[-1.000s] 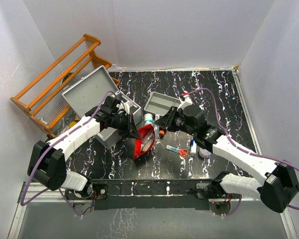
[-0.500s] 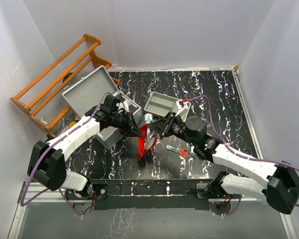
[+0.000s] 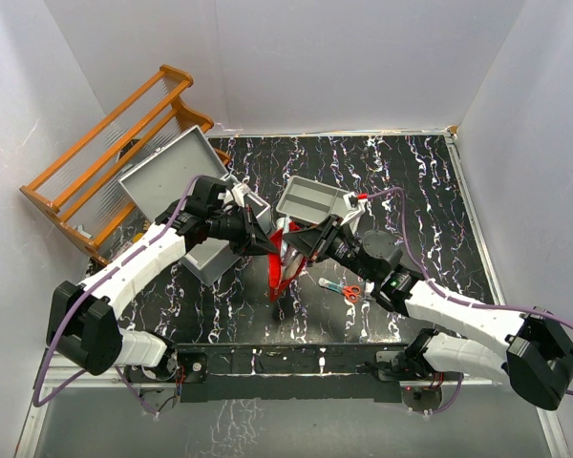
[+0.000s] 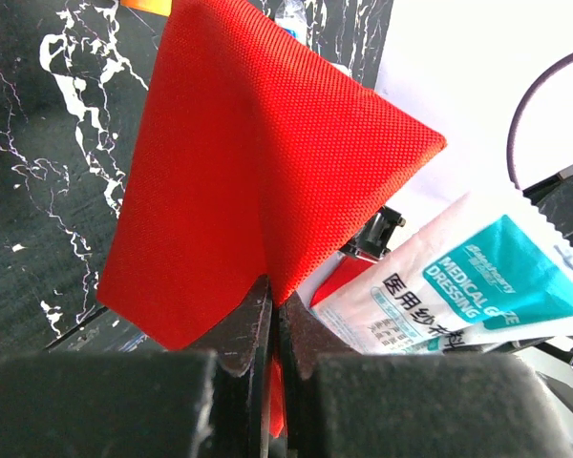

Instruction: Organize the medicine kit

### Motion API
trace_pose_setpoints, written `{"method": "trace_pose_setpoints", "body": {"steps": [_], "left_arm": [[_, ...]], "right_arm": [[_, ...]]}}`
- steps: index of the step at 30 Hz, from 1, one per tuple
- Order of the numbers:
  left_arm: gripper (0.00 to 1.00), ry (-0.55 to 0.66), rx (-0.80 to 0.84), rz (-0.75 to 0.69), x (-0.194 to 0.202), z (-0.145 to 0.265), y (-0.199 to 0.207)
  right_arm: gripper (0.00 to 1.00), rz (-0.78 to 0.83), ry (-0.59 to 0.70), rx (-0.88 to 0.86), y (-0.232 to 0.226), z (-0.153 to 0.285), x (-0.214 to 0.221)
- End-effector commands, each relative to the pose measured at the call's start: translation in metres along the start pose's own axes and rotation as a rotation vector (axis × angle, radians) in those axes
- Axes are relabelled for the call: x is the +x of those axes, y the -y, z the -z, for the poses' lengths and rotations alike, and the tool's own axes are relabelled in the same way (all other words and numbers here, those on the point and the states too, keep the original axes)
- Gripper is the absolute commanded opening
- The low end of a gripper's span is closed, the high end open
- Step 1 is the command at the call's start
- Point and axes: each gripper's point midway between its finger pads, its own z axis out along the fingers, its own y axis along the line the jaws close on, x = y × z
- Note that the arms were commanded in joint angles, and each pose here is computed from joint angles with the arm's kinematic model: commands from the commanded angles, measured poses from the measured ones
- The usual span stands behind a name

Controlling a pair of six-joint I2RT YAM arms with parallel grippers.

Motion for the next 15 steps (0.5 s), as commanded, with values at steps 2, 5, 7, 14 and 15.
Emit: {"method": "trace_pose_setpoints", "body": {"steps": [2,5,7,14,15], "left_arm": [[0.00,0.006,0.097,-0.031,0.004,0.019,0.034],[0.00,0.014,0.103,-0.031,0.004,0.021,0.037],[0.00,0.020,0.109,-0.035,0.003,0.022,0.040],[0.00,0.024,0.123,-0.036,0.002,0.023,0.043],[0.00,0.025,0.118,-0.036,0.002,0.022,0.041]], "right_arm": [[0.13,-0.001,0.050,-0.045,-0.008,-0.004,-0.008],[0.14,-0.007,0.050,-0.039,-0.002,-0.004,-0.004],[0.14,-0.013,0.046,-0.027,0.003,-0.003,-0.001],[0.19,-0.029,0.023,-0.001,0.017,-0.006,0.011],[0.19,-0.031,0.018,0.005,0.020,-0.007,0.012]]}}
